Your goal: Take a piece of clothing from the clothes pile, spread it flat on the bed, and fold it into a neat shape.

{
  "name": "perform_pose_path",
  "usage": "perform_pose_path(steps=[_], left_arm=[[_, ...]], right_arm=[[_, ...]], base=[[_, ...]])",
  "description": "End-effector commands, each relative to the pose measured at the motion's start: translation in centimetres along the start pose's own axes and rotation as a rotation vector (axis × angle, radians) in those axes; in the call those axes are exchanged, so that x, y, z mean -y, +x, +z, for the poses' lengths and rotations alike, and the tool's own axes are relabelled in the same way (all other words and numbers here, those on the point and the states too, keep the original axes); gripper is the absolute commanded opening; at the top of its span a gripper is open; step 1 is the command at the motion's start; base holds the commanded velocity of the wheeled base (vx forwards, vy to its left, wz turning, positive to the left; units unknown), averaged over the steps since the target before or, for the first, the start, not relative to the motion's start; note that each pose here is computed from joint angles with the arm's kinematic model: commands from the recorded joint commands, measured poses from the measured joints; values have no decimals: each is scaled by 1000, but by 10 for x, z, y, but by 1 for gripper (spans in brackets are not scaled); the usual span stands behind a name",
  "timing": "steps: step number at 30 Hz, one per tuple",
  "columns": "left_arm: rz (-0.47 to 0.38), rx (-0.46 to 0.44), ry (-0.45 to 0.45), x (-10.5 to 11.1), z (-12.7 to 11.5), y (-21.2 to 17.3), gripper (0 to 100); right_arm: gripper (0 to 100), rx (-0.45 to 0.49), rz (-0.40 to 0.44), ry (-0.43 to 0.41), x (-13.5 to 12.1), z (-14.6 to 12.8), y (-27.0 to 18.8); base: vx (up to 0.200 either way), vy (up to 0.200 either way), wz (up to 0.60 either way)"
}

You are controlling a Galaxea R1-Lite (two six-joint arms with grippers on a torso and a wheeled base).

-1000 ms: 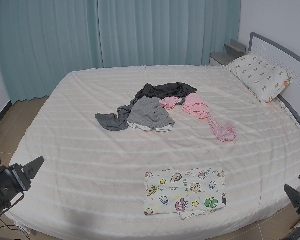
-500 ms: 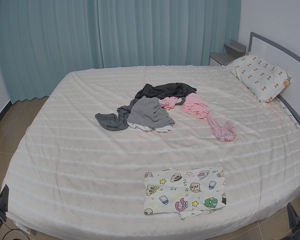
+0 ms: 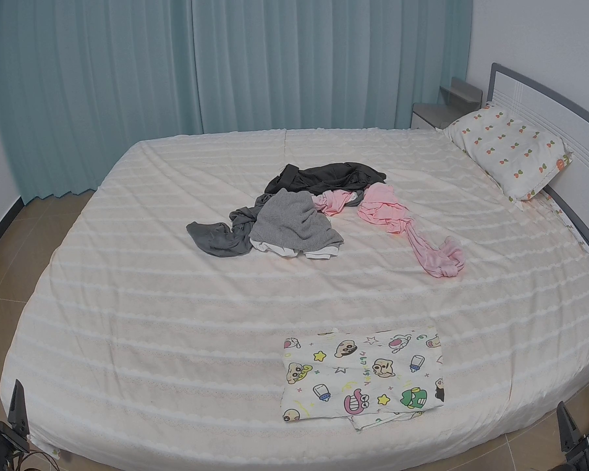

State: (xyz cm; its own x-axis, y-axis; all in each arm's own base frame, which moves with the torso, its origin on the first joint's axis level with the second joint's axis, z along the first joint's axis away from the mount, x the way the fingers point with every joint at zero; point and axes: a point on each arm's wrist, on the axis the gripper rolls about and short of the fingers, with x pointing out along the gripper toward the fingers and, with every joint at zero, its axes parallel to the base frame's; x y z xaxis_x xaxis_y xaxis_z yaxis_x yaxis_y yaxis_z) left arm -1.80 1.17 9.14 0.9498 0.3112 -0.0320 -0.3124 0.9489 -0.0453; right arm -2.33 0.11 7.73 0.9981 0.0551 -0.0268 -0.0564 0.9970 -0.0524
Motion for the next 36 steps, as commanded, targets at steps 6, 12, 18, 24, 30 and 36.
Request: perform_pose_path(steps=[6,12,18,24,30,36], left_arm=[[-288,-40,4,7,-8,2,100],[-399,-75,74,9,-14,1,100],[-299,-91,75,11,-14,1,100],[-226,-62,68,11,-14,-1,100],[-229,-58,75,11,-14,-1,100],[-325,-28,74,10,-15,-3,100]], right_arm=[[100,-31,16,-3,0,0,2],[100,-47,27,-4,1,1,3],[100,-92,97,-7,2,2,7],[100,-77,154,15,3,1,8],[100,-74,103,53,4,0,8],[100,-49,-11,43,2,0,6]], base=[[0,0,0],[0,0,0],[0,0,0],[0,0,0],[0,0,0],[0,0,0]])
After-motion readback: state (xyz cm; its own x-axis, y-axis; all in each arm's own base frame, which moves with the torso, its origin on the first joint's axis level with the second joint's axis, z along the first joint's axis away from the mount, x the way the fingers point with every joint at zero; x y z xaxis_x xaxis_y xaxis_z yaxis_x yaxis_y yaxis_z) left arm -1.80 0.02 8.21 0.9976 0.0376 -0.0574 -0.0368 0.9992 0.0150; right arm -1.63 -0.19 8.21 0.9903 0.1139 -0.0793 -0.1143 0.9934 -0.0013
